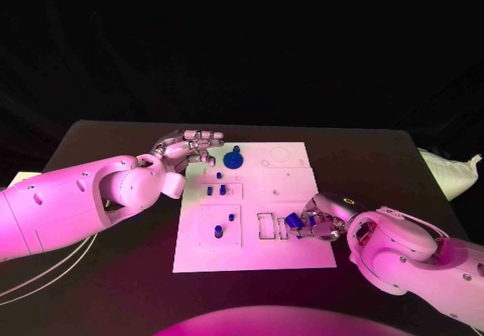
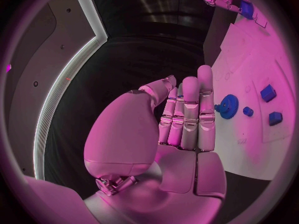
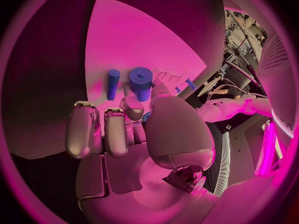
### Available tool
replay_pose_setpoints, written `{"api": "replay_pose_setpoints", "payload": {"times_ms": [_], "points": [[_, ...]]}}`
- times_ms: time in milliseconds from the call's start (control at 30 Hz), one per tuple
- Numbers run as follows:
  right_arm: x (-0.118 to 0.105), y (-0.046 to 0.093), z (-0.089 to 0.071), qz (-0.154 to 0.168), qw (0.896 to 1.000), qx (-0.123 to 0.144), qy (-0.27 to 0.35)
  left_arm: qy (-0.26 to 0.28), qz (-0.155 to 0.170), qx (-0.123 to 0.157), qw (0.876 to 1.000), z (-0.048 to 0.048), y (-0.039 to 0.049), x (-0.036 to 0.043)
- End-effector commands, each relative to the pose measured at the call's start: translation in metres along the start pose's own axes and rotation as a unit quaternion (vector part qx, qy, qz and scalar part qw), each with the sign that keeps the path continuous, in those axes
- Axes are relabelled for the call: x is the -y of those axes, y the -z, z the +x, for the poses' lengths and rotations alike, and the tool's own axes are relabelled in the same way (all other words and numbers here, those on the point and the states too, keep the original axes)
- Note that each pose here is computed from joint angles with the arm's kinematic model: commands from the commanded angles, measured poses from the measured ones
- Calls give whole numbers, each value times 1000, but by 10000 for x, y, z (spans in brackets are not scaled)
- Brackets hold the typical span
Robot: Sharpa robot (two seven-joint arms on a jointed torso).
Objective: Assemble the parts on the task board
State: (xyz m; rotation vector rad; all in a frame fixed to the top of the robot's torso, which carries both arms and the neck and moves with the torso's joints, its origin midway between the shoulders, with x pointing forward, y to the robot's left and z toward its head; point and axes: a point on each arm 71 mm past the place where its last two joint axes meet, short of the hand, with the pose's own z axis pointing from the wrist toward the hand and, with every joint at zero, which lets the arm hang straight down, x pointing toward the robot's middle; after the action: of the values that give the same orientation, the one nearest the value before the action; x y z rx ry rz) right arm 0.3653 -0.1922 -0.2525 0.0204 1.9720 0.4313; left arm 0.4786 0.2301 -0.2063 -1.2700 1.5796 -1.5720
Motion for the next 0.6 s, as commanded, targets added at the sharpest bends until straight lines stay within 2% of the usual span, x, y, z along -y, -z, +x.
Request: {"api": "replay_pose_setpoints", "payload": {"times_ms": [33,267,467,600], "points": [[24,-34,61,7,1000,-12,14,3,4,-11,1000,27,1,5],[23,-54,70,9,1000,-1,1,3,3,-12,1000,28,3,4],[-7,13,8,8,998,31,-55,3,2,-12,1000,23,6,4],[-57,84,-40,3,994,41,-97,3,2,-12,1000,22,6,4]]}}
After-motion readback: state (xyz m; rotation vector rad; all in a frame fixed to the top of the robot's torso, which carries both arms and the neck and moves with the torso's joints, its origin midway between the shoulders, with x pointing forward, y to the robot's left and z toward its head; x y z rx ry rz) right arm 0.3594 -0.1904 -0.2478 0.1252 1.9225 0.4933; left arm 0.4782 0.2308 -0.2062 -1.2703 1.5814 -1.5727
